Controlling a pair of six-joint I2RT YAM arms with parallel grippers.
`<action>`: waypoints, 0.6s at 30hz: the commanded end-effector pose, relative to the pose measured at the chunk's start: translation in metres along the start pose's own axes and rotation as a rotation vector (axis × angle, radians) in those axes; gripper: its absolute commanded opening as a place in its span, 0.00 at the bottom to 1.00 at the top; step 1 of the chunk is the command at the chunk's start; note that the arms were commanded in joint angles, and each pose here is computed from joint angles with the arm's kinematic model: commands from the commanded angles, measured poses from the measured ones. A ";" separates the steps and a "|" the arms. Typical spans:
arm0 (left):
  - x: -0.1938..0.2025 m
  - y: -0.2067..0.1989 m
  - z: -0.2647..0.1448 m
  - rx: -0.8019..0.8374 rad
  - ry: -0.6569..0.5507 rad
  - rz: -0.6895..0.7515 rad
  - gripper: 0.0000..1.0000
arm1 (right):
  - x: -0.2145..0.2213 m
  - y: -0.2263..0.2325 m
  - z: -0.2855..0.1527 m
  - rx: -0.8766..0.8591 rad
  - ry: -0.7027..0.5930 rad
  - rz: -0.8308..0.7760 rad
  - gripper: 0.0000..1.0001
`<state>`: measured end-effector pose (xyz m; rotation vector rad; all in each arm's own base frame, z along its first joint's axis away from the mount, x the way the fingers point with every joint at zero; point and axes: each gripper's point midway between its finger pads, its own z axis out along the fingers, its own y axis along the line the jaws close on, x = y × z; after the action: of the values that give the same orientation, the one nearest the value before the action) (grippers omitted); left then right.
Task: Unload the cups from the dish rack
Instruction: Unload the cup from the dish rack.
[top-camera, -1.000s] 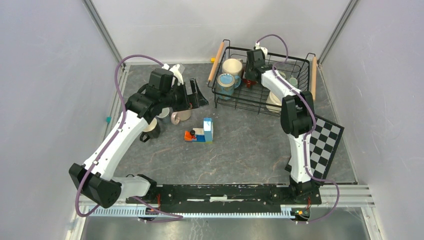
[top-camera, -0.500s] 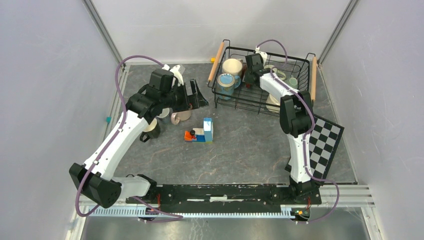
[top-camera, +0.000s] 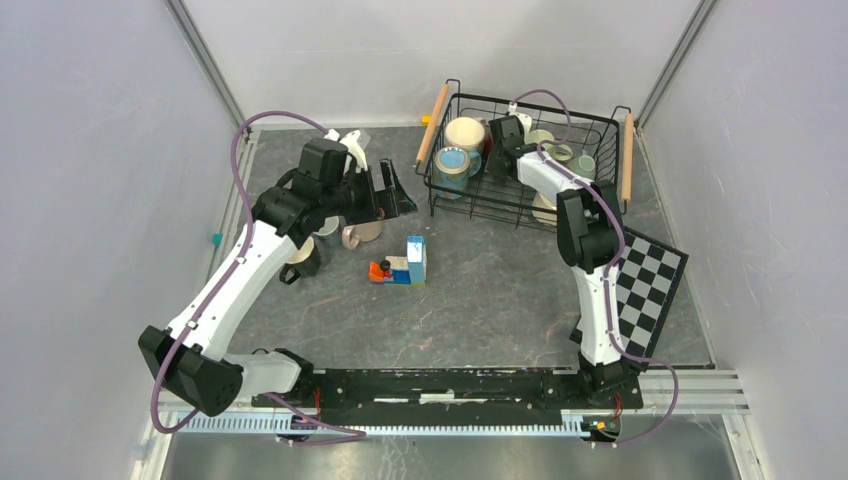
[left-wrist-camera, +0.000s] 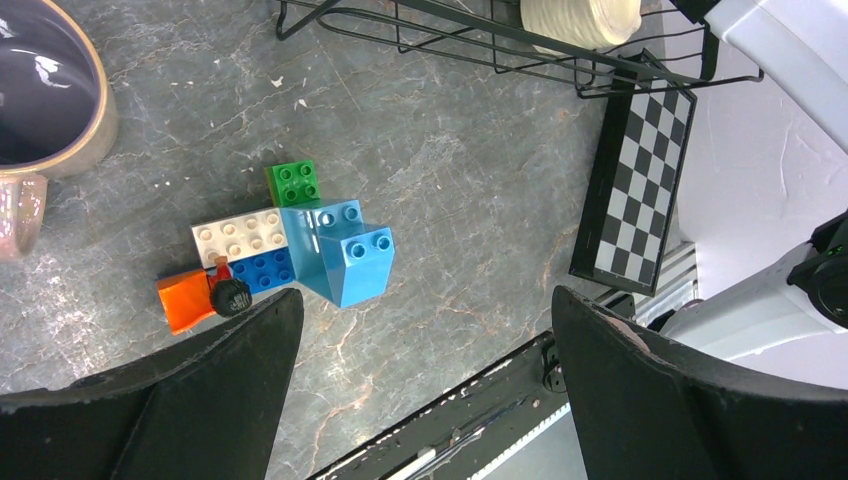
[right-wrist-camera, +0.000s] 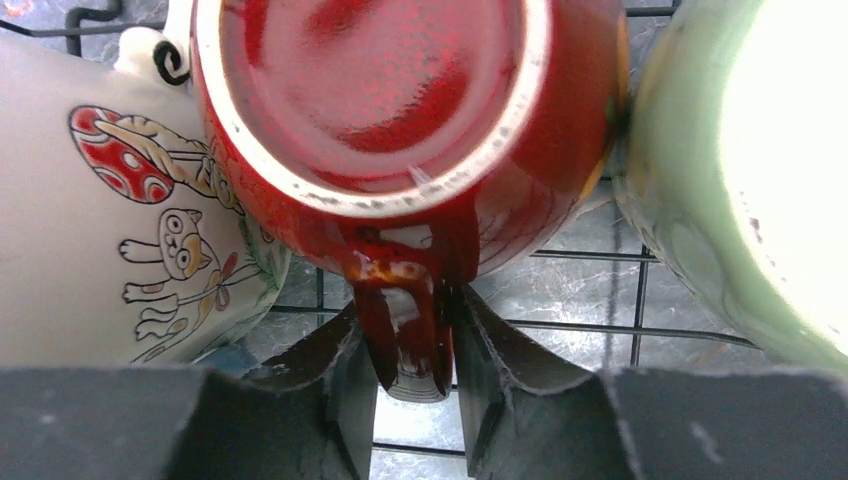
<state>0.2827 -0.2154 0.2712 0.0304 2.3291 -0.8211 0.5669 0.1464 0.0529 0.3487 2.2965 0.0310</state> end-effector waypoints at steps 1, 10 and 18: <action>-0.003 -0.006 0.001 0.032 -0.011 0.038 1.00 | -0.002 0.004 0.010 -0.011 -0.022 -0.014 0.34; -0.004 -0.008 0.000 0.040 -0.012 0.036 1.00 | -0.033 0.008 -0.010 -0.027 -0.087 -0.086 0.00; -0.005 -0.009 0.001 0.046 -0.014 0.030 1.00 | -0.062 0.015 -0.039 -0.040 -0.158 -0.154 0.00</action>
<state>0.2826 -0.2154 0.2709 0.0306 2.3296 -0.8214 0.5670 0.1450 0.0523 0.1966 2.3075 -0.0364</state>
